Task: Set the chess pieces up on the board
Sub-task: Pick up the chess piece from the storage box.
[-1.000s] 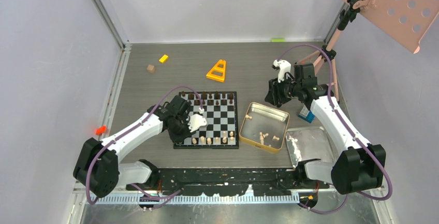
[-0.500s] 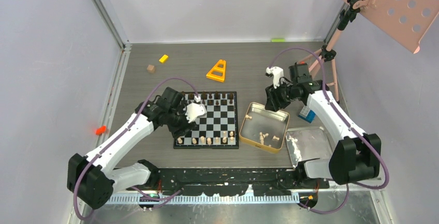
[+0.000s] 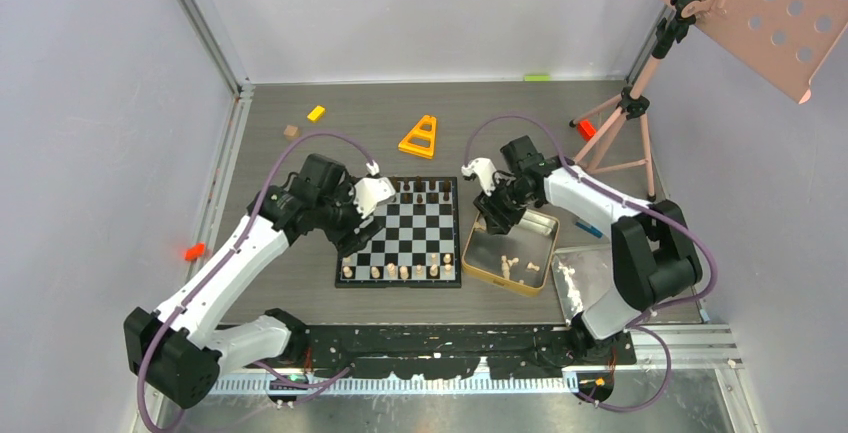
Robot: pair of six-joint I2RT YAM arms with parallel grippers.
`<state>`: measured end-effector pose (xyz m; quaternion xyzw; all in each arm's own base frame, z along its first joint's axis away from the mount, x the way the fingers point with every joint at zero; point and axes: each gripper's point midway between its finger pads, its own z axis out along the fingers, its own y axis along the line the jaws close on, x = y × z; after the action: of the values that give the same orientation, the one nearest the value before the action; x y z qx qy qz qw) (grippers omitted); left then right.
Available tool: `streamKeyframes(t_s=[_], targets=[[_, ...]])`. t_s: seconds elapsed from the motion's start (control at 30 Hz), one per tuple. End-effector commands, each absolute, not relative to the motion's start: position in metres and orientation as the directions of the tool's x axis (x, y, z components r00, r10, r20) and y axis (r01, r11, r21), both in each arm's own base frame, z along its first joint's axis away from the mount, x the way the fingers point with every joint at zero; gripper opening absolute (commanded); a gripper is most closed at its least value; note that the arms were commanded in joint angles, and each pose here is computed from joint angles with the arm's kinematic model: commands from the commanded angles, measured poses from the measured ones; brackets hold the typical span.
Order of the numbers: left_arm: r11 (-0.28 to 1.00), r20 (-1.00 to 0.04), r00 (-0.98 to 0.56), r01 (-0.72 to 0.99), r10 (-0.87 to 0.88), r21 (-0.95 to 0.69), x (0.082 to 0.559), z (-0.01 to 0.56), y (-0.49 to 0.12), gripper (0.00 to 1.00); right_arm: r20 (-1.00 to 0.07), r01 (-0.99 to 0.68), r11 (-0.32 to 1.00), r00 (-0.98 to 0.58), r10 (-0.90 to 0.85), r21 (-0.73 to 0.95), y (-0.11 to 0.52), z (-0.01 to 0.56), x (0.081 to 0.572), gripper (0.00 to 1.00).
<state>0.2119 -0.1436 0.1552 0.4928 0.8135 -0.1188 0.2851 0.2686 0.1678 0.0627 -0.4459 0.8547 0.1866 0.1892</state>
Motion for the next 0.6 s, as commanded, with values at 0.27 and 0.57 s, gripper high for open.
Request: streamKeyframes(t_s=[0.27, 0.57], targets=[[0.522, -0.61, -0.367, 0.848, 0.702, 0.091, 0.228, 0.162, -0.144, 0.74, -0.534, -0.895, 0.445, -0.389, -0.751, 0.025, 0.181, 0.04, 0.288, 0.5], [0.535, -0.599, -0.381, 0.84, 0.705, 0.095, 0.233, 0.158, -0.14, 0.74, -0.559, -0.91, 0.414, -0.346, -0.753, 0.006, 0.186, 0.03, 0.289, 0.47]])
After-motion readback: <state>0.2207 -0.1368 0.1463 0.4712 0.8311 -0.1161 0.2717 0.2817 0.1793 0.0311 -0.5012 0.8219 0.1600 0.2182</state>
